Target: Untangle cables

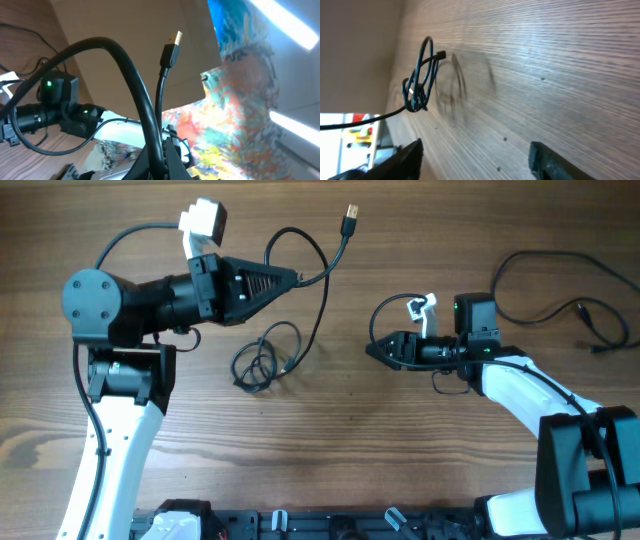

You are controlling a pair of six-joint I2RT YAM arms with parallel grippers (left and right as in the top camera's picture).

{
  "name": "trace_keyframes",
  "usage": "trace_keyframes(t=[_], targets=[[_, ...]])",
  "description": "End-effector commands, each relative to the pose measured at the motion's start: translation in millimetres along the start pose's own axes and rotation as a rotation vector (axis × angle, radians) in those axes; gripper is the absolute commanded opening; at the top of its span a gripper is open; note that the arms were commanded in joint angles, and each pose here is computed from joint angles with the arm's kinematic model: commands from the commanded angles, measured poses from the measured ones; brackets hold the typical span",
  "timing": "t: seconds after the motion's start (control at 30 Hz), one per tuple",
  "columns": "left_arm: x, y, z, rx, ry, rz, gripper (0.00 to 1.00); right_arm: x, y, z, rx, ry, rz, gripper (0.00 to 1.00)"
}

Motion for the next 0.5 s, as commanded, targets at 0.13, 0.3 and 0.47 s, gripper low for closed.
trace_keyframes(t=[0.13,0.3,0.47], targets=[[-6,0,14,-0.188,0.056,0.018,0.04,22,-19,-18,0.152,0.089,0.148,0.82],[-5,2,20,-0.283,0.210,0.011,0.04,29,-41,-27,0.147,0.080,0.027,0.82],[-4,4,27,-0.380,0.363,-0.011,0.04,29,-49,-24,0.066,0.062,-0.083,0.82]])
Point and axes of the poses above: each gripper's point midway between its finger pads, its own y axis back along the fingers, its own x axis along the line the jaws close on, z = x × y, the point moved 10 cm from there along y, back along the fingers, and after that the axes turned 12 degrees about -y, right-handed, at the moved point
